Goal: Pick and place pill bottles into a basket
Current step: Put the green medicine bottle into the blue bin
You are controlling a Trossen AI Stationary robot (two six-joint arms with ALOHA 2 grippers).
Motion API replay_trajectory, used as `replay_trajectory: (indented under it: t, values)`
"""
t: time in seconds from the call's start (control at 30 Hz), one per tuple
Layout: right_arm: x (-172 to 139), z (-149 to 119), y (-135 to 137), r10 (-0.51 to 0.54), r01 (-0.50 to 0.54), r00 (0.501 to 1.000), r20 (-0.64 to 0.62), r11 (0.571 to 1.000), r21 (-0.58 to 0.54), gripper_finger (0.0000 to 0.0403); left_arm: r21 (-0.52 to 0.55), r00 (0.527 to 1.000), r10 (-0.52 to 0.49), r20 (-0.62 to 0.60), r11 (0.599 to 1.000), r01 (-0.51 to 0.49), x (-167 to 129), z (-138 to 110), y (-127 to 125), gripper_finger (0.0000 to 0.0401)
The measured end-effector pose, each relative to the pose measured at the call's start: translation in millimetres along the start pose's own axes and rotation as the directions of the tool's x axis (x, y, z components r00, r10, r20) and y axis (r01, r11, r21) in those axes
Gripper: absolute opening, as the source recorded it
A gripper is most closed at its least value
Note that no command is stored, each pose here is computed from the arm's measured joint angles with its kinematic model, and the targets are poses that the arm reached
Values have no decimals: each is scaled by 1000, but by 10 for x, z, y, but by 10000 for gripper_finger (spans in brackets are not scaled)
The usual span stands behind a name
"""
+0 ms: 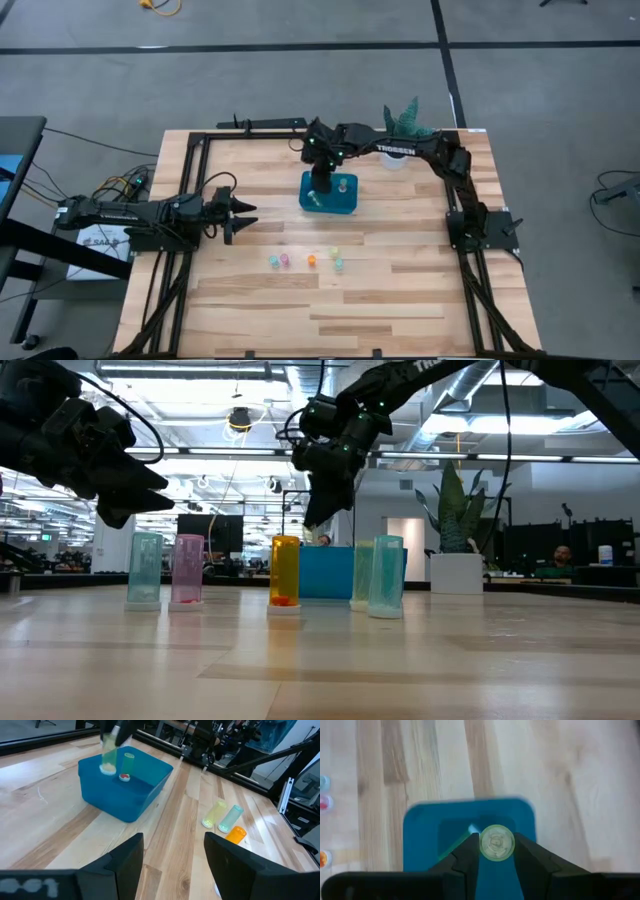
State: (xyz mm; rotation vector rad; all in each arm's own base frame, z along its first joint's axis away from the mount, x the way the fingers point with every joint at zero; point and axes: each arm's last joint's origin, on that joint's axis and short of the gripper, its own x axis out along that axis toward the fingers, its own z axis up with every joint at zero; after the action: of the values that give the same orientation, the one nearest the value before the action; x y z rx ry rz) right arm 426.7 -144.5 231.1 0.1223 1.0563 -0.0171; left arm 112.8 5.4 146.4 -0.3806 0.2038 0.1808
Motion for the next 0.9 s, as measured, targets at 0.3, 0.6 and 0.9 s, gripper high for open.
replay_trajectory:
  t: [0.3, 0.6, 0.9]
  values:
    - [277, 6, 67, 15, -15, 1000, -4, 1000, -2, 102, 0, 1000, 1, -1, 1000, -1, 1, -1, 0, 199]
    - [299, 75, 19, -58, 58, 997, 60, 998, -4, 102, 1, 1000, 0, -7, 1000, 0, 4, -6, 1, 199]
    - [298, 84, 17, -59, 59, 996, 69, 998, -4, 103, 1, 1000, 0, -7, 1000, 0, 3, -5, 1, 199]
